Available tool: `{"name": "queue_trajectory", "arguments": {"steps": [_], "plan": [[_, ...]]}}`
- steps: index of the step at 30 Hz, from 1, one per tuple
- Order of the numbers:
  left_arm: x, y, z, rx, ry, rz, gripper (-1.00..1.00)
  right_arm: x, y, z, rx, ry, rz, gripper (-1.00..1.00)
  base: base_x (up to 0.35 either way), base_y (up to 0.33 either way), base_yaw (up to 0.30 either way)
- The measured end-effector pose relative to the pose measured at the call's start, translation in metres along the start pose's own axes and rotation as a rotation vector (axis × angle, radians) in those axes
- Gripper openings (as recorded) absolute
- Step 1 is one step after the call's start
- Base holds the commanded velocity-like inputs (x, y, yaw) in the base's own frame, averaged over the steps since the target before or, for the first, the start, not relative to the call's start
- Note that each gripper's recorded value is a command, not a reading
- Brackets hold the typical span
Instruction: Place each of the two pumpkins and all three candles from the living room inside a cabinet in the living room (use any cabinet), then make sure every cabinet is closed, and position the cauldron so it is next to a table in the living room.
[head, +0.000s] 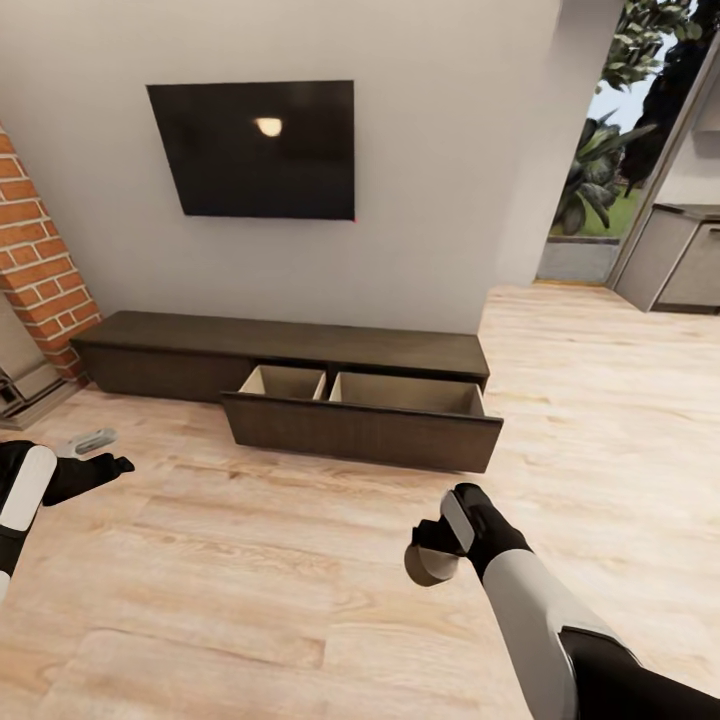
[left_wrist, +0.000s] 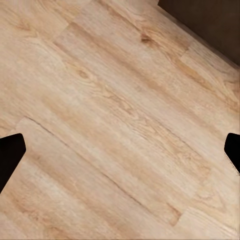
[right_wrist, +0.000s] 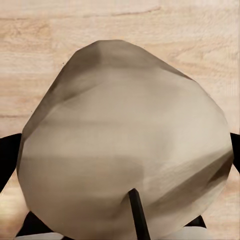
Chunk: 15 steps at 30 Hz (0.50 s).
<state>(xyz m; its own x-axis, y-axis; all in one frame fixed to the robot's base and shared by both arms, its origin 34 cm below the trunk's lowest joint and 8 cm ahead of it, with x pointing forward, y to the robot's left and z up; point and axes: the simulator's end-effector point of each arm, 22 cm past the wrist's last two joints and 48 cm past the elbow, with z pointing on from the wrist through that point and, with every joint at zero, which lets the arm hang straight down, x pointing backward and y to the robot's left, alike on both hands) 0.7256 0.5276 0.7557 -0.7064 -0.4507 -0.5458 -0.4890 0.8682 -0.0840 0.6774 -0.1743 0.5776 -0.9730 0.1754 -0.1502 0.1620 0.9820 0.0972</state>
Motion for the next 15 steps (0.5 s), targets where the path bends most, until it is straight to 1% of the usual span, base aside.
{"name": "queue_trajectory", "arguments": {"steps": [6,15], "plan": [[0.0004,0.0002,0.0003,0.000,0.001,0.000,1.00,0.0001,0.0038,-0.0002,-0.004,-0.002,-0.002,-1.00,0.318,0.088,0.000],[0.0004,0.0002,0.0003,0.000,0.001,0.000,1.00,-0.0021,0.0057,-0.0011,-0.012,-0.009,0.001,-1.00,0.319,0.151,0.000]]}}
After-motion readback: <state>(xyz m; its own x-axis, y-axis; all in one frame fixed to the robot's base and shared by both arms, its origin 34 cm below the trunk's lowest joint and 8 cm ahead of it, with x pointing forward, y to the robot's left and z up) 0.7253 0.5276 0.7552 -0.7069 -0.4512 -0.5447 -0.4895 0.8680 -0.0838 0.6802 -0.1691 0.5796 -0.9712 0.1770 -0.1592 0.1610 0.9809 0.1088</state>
